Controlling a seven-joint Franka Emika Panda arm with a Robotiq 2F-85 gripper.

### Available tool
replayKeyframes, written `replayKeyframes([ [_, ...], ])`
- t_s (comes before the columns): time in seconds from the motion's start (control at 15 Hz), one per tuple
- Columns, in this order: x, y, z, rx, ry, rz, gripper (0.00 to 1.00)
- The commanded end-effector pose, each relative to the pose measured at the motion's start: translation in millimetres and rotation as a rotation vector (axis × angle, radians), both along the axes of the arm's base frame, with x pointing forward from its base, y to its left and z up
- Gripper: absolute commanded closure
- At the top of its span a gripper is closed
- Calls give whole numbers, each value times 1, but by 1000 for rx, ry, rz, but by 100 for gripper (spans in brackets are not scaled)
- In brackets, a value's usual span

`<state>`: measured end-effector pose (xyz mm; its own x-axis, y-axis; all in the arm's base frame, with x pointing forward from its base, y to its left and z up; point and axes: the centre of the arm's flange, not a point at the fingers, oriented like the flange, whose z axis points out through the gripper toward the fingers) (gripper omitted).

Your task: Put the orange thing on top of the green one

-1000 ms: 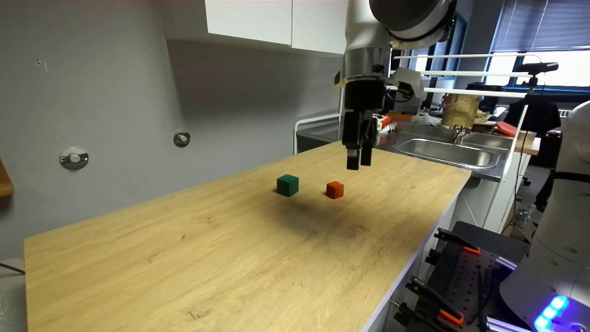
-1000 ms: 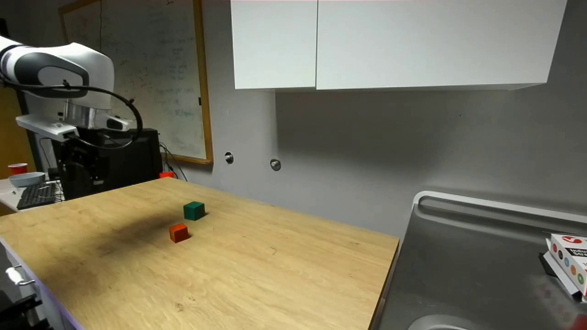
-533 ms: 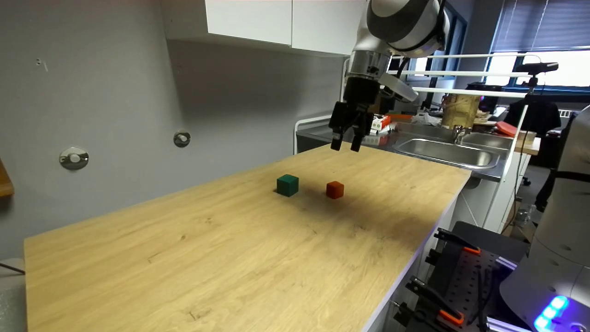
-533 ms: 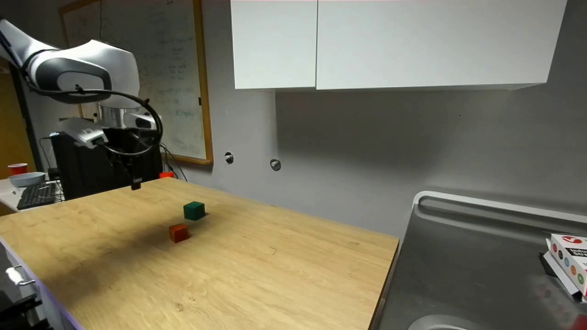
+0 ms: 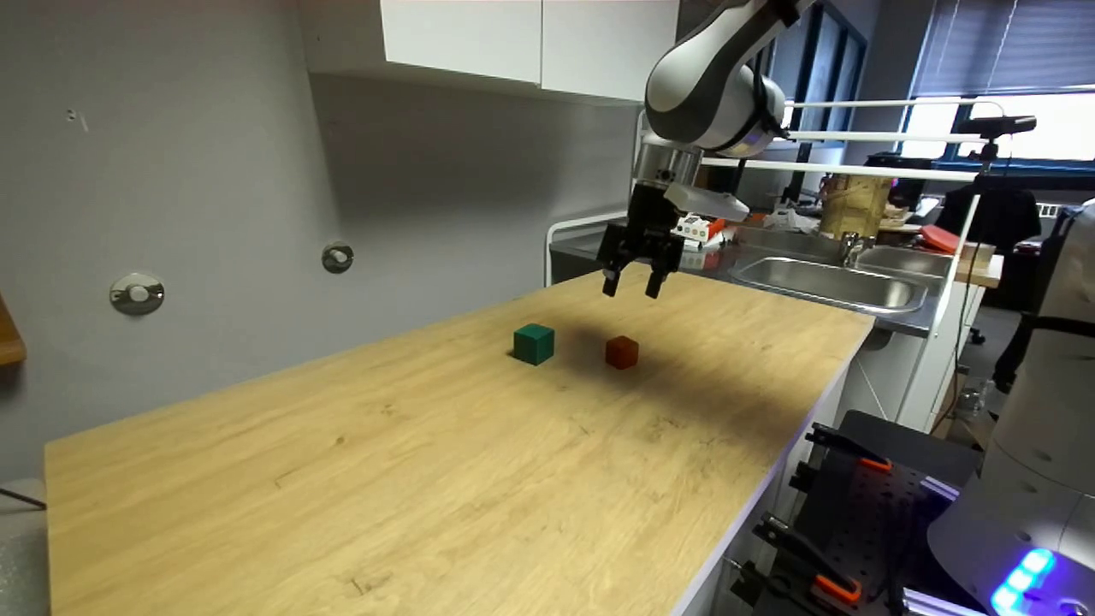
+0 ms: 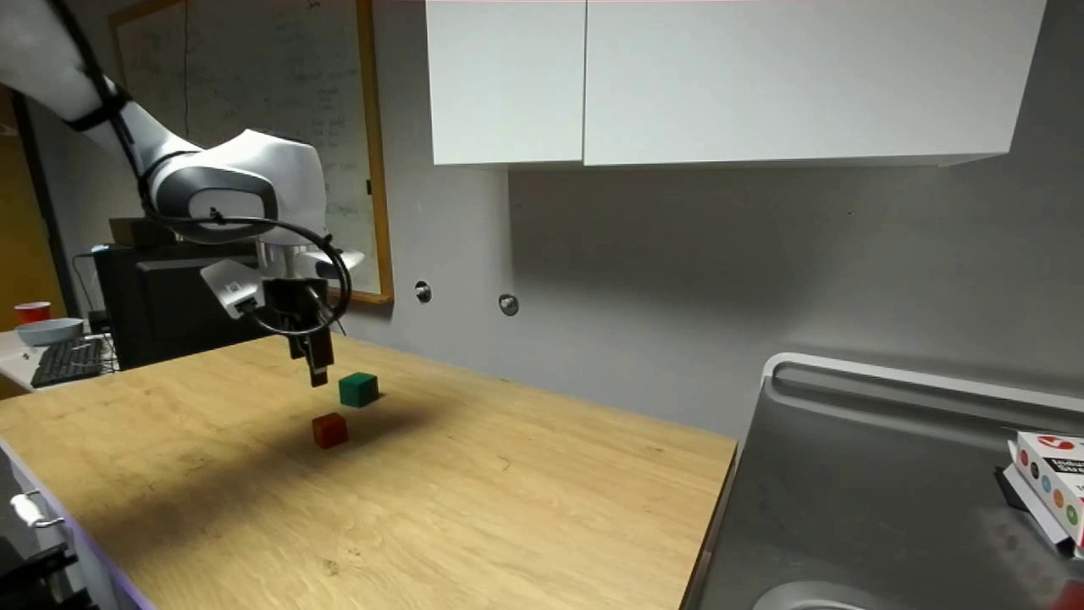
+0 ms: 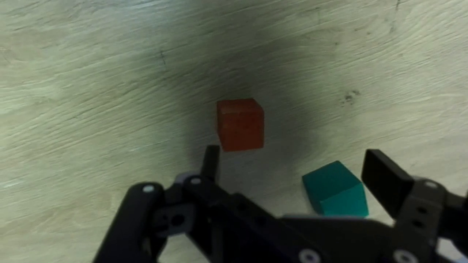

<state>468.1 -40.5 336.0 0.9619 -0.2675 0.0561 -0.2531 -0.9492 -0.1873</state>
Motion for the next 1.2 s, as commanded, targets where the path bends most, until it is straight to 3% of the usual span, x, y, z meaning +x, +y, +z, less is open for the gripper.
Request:
replayKeyframes([
  [0.0, 33, -10, -31, -11, 79, -71, 0],
  [0.27, 46, -14, -70, -8, 169, -104, 0],
  [0.33, 48, -15, -76, -6, 184, -111, 25],
  [0.4, 51, -16, -81, -6, 197, -117, 25],
  [0.87, 65, -22, -82, 9, 233, -130, 81],
  [1.13, 81, -13, -62, 2, 210, -108, 82],
])
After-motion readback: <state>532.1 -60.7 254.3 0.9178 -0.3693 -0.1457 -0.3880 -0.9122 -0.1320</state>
